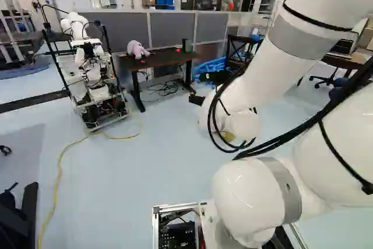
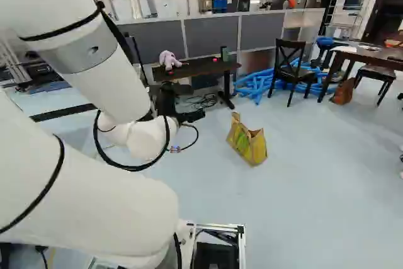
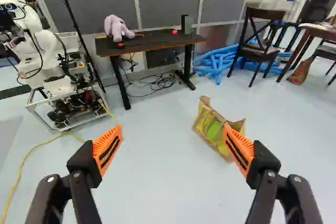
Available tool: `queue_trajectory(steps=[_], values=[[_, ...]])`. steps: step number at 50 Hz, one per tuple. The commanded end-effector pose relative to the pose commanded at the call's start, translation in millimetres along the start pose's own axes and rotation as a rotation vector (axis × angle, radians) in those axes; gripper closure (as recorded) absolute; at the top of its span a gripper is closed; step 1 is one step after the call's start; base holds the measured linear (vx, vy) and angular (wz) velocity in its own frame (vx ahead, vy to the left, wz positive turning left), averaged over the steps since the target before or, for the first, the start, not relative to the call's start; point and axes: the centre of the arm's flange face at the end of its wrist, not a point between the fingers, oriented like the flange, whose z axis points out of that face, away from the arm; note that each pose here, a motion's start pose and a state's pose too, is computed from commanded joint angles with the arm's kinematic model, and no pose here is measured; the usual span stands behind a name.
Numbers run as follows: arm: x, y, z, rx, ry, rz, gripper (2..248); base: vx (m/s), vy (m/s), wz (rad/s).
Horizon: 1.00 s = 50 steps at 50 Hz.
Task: Pick up the bag on the ground and place it on the table
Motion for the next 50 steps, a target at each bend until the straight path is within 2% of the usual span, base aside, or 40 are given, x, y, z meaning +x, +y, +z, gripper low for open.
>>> queue_trajectory(steps=[50], values=[[0.0,0.0,0.0,0.000,0.000,0.000,3,0.052,-0.004,-0.027]])
